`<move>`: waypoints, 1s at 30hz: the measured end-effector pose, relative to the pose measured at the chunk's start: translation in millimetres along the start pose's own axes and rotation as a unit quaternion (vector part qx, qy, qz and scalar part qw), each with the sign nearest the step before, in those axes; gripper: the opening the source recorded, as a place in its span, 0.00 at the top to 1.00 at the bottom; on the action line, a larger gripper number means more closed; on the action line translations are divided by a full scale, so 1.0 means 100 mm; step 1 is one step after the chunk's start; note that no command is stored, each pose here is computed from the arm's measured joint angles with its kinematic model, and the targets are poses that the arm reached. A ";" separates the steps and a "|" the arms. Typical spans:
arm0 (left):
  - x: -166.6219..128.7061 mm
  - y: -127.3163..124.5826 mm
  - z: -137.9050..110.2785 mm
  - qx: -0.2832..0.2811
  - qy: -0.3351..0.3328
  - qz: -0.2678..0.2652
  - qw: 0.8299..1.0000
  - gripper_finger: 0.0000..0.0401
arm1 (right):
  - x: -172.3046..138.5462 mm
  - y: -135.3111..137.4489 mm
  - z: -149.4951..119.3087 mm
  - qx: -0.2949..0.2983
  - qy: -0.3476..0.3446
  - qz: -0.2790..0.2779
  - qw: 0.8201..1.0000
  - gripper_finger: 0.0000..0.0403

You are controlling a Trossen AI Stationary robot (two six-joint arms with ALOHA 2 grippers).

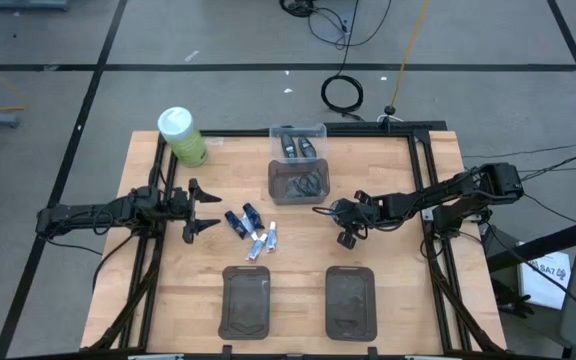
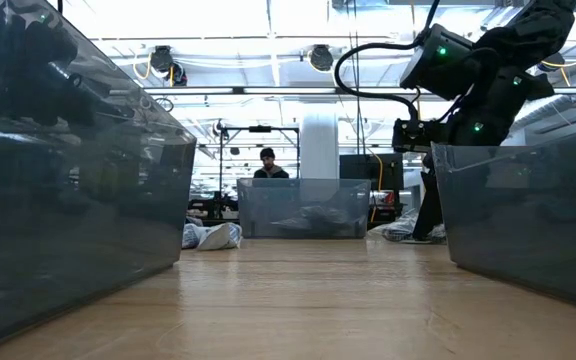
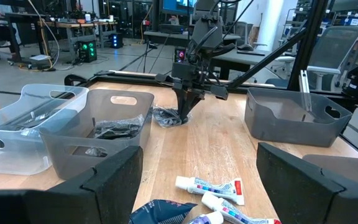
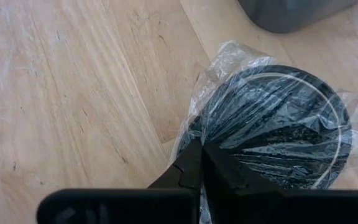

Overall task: Pick & Place Travel size toiletries
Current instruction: Put the black hairbrush into the top black bin

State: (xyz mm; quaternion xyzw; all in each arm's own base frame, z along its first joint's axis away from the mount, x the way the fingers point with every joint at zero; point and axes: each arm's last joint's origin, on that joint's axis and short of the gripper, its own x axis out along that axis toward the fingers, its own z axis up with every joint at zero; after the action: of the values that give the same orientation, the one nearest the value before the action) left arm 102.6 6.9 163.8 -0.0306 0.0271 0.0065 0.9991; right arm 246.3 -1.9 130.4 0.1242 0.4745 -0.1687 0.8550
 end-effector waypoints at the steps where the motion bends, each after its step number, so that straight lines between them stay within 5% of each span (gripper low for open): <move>1: 0.00 0.00 0.00 0.000 0.000 0.000 1.000 0.24 | 0.00 0.00 0.00 0.000 0.000 0.000 1.000 1.00; 30: 0.00 0.00 0.00 0.000 0.000 0.000 1.000 0.24 | -0.54 -0.02 0.18 -0.036 -0.113 0.054 0.992 1.00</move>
State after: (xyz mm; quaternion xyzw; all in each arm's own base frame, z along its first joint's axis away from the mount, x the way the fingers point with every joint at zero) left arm 102.6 6.9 163.8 -0.0306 0.0273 0.0065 0.9991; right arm 232.4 -1.1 186.0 0.0989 0.3735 -0.1184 0.9147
